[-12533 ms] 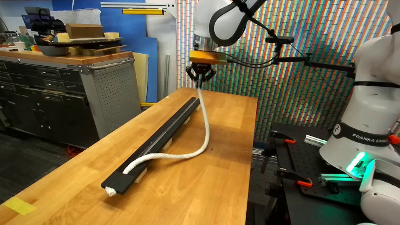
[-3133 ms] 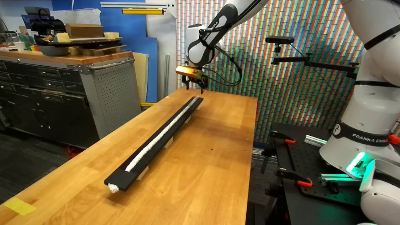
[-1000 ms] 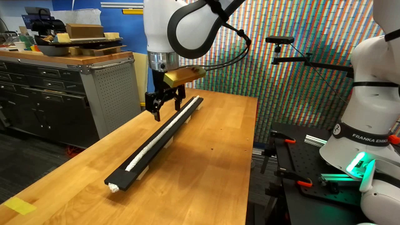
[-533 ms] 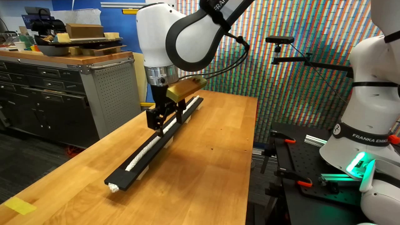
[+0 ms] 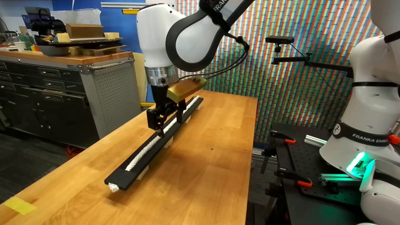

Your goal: Put the rope in the groove then press down on the rope

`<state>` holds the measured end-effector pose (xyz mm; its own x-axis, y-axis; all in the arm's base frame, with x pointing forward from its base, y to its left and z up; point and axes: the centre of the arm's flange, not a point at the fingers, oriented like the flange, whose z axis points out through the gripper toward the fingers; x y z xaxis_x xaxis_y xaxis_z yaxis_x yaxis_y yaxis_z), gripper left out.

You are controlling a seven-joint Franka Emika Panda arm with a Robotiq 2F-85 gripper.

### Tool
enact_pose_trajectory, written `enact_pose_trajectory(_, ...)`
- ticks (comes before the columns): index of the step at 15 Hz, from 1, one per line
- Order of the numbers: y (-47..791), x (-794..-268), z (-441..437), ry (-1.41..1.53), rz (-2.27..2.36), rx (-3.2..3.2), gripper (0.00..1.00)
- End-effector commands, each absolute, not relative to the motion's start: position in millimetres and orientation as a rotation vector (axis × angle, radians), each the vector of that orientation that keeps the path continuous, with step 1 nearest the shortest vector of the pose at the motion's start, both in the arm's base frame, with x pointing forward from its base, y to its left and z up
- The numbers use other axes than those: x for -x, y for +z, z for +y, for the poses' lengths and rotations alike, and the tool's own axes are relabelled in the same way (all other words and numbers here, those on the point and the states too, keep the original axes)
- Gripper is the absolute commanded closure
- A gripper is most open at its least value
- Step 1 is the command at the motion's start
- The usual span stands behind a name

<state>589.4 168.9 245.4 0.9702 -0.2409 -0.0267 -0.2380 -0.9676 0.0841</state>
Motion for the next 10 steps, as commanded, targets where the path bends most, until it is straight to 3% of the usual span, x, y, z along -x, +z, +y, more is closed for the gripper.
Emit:
enact_pose_trajectory(1, 243.9, -600.7, 180.0, -0.035, -0.361, -3.035, 0.00)
enact_pose_trajectory(10, 251.9, -627.2, 256.4, 0.056, -0.220, -3.026, 0.00)
